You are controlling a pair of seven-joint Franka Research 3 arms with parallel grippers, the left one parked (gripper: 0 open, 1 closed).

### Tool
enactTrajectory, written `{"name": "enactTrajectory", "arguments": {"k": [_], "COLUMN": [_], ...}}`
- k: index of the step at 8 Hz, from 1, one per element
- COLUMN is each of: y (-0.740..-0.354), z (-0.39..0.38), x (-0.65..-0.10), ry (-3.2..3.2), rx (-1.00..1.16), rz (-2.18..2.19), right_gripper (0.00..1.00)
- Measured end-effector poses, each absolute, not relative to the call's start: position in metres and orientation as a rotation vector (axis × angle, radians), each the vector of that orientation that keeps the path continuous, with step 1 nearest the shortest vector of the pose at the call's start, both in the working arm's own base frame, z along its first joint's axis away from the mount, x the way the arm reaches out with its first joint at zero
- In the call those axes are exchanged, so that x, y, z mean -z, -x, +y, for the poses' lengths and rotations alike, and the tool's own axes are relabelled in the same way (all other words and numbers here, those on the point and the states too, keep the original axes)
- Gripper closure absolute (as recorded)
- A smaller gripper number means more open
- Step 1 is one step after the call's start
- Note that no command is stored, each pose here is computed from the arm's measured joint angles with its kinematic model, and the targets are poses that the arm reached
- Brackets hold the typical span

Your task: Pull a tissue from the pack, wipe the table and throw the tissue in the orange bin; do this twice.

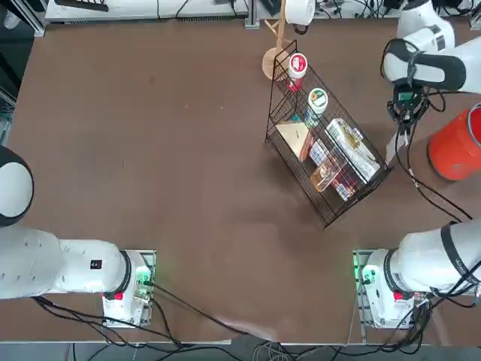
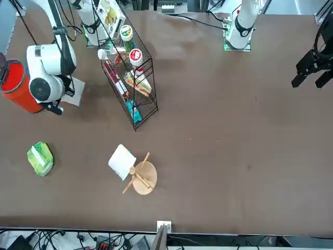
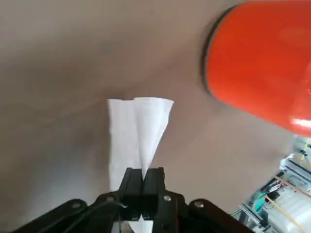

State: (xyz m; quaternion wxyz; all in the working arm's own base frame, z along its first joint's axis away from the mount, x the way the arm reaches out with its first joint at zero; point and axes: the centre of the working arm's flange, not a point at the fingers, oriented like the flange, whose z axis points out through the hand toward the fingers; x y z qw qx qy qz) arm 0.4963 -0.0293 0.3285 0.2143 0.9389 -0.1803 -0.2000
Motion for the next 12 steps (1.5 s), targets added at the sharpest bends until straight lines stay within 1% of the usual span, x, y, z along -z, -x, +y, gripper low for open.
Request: {"name": "enactTrajectory", "arguments": {"k": [4,7,9,12], "y": [-0.520,-0.524,-0.521,-0.511], "z": [-0.083,-0.142,-0.173,-0.212], "x": [-0.436,-0.504,-0.524,-0.536], "ry": [-2.656,-2.726,-2.760,-2.732], "rx": [0.579,0.563,0.541,0.564], "rz": [-0.435,-0.387,-0.347,-0.252], "right_gripper": [0.99,0.99,0.99,0.99]}}
